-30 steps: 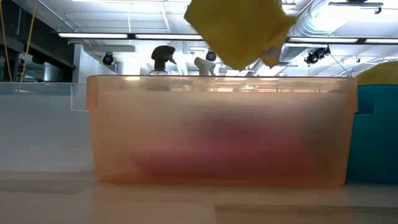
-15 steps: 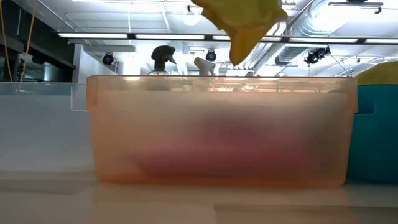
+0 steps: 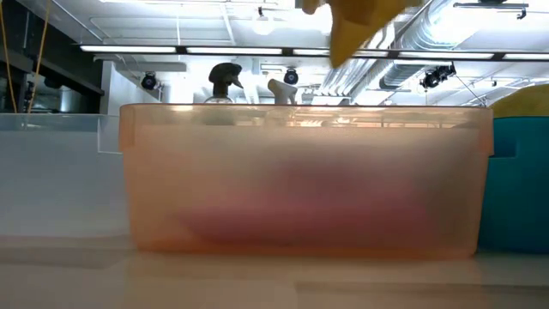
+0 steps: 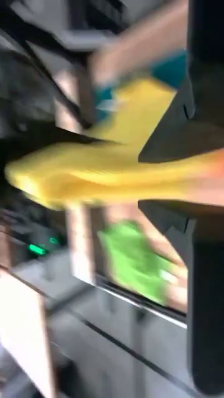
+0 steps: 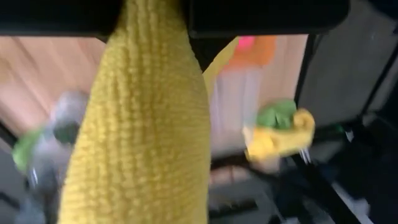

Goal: Sort microfiber towel by color & place in baskets
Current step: Put the top yellow towel into the blue bin

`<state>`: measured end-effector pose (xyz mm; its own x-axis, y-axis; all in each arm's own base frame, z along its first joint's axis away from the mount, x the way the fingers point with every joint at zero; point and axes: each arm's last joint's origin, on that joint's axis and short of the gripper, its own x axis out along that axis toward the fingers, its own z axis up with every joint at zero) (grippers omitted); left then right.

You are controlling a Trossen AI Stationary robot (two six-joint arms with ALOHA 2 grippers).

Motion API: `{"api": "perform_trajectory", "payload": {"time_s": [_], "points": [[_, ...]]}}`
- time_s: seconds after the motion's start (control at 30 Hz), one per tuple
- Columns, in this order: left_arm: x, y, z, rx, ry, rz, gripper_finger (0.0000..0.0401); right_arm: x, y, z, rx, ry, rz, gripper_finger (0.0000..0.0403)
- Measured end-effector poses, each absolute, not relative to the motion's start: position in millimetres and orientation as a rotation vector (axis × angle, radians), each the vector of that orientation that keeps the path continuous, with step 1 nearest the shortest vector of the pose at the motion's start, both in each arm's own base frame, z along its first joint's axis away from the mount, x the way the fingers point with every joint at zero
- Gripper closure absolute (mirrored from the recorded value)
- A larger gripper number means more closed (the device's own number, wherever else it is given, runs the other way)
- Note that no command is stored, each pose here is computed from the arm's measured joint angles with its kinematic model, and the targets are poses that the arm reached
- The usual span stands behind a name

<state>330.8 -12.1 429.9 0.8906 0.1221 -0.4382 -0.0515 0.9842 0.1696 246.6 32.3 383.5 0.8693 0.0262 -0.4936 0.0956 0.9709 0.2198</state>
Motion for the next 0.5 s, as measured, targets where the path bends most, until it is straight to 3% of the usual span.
{"api": "perform_trajectory", "payload": {"time_s": [0.2,0.37,0.5], "points": [[298.0,-3.2,421.2,0.127,0.698,0.273,0.0240,200.3,38.8,373.2,0.346,0.796,-0.097,0.0398],[295.5,-2.2,410.4,0.054,0.669,0.221,0.0220,187.1,67.3,354.9,0.407,0.949,-0.117,0.0399],[293.5,-3.6,394.9,0.000,0.605,0.177,0.0220,181.1,95.4,319.0,0.480,1.007,-0.135,0.0400]]}}
